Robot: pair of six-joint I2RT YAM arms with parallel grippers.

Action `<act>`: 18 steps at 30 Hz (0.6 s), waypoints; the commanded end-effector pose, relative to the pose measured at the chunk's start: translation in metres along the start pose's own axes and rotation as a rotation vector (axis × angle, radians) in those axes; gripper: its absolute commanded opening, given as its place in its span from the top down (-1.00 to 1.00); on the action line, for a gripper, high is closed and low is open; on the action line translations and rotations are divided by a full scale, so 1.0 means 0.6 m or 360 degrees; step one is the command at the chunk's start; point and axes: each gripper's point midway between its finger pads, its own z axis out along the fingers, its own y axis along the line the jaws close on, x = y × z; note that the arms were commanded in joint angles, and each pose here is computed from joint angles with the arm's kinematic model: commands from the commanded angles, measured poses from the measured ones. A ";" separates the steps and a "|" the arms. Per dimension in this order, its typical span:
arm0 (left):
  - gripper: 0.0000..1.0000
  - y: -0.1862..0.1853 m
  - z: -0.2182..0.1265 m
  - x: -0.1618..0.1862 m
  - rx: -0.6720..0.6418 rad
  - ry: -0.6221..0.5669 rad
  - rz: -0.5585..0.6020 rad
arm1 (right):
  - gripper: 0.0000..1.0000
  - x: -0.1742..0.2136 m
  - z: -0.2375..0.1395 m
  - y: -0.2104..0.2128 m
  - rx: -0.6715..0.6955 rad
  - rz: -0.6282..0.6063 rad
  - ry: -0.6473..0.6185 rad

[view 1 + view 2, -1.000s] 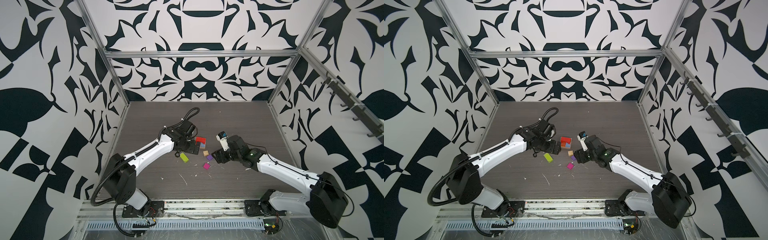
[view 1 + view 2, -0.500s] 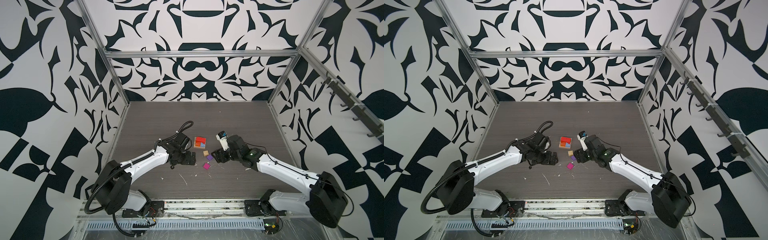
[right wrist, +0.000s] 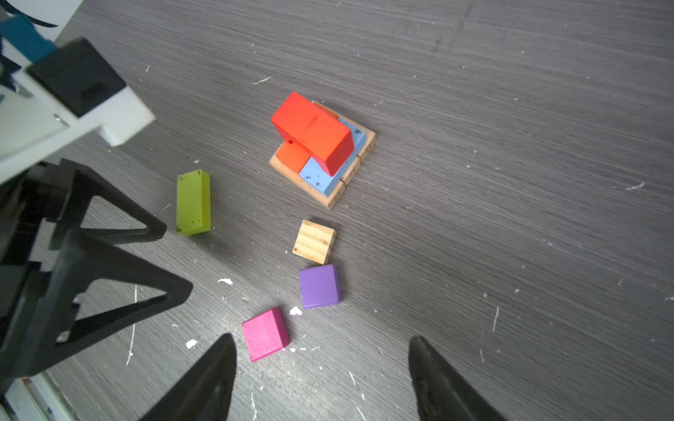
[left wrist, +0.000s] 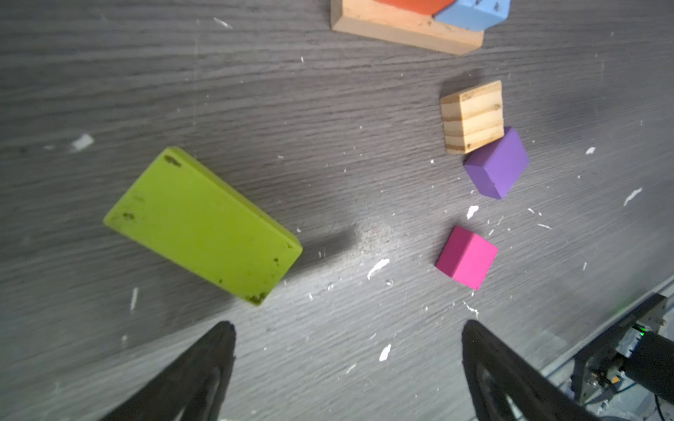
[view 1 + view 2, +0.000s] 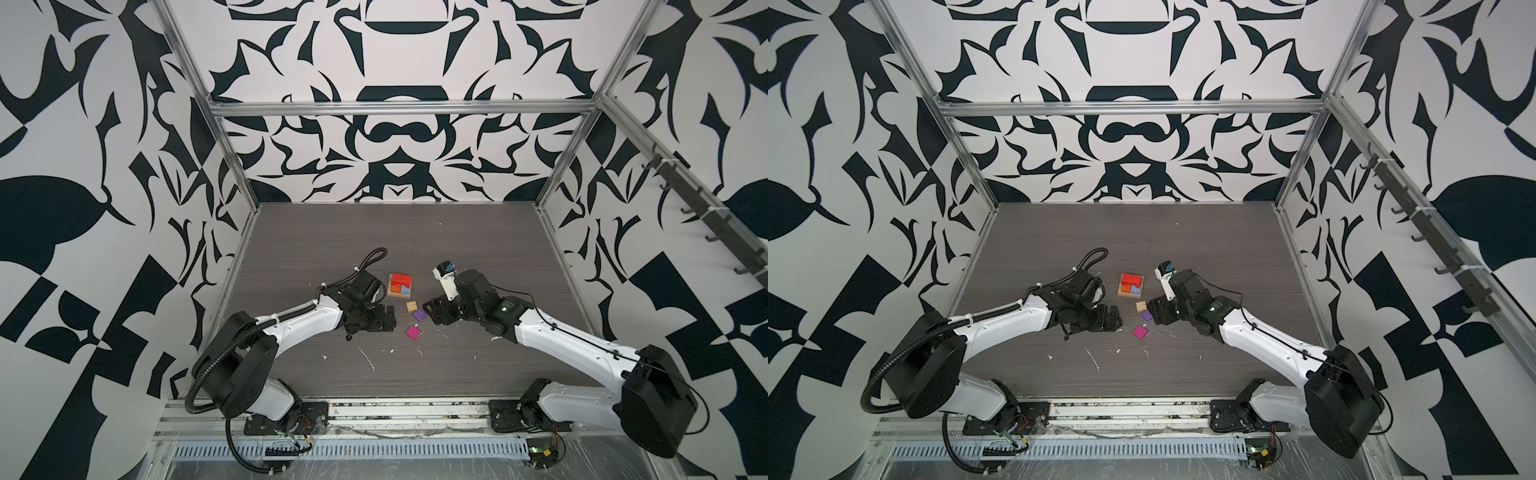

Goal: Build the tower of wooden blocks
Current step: 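Move the left gripper over the lime green block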

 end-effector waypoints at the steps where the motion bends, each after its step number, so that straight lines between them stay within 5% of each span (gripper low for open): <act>1: -0.99 0.001 0.011 0.001 0.0004 0.0002 -0.0016 | -0.56 -0.032 -0.014 0.003 0.0002 0.0005 -0.0112; 18: -0.99 -0.008 0.039 -0.017 -0.0008 0.0025 -0.0018 | -0.56 -0.034 -0.019 0.002 0.0016 -0.0006 -0.0117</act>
